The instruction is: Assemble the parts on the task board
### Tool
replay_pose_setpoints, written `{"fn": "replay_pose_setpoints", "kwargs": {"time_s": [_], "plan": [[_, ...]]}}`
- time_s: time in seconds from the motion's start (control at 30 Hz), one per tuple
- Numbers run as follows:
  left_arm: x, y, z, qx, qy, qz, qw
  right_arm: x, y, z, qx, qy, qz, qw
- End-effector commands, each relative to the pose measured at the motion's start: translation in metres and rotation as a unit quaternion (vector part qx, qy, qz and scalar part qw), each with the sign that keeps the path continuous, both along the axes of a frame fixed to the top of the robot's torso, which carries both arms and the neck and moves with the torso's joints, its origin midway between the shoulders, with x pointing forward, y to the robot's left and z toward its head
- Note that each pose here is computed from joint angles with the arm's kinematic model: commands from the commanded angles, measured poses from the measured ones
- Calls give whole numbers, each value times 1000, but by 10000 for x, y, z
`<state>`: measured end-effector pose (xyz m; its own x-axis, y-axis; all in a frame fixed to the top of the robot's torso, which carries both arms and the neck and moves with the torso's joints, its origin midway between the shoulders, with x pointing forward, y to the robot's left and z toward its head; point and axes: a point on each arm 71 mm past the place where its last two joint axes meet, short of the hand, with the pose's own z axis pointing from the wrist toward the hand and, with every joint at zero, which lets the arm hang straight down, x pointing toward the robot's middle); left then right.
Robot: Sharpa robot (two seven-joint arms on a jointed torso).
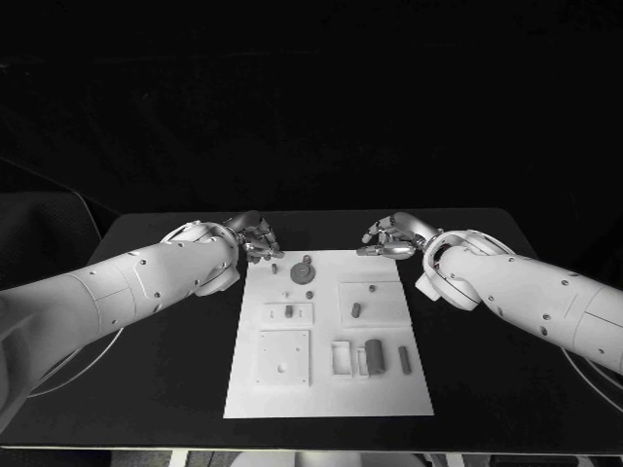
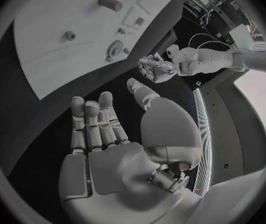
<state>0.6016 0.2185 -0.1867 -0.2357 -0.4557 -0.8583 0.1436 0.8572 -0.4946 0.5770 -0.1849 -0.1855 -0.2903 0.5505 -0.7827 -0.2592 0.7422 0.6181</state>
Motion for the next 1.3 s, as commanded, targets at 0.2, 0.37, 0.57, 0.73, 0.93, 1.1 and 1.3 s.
{"fn": "replay_pose_setpoints", "kwargs": {"time_s": [0.2, 0.37, 0.57, 0.73, 0.93, 1.1, 1.3], "plan": [[97, 25, 9, 29, -35, 8, 999, -27, 9, 14, 4, 0, 6, 1000], [121, 10, -65, 38, 14, 26, 999, -27, 24, 13, 4, 0, 7, 1000], [144, 2, -96, 49, 35, 54, 997, -30, 47, 14, 5, 1, 9, 1000], [158, 7, -124, 59, 58, 81, 993, -34, 52, 18, 6, 0, 9, 1000], [161, -20, -161, 84, 83, 101, 988, -34, 49, 22, 6, -1, 9, 1000], [172, -8, -212, 102, 101, 115, 983, -36, 47, 28, 6, -1, 8, 1000], [180, 0, -228, 108, 91, 125, 982, -41, 61, 37, 7, -2, 10, 1000]]}}
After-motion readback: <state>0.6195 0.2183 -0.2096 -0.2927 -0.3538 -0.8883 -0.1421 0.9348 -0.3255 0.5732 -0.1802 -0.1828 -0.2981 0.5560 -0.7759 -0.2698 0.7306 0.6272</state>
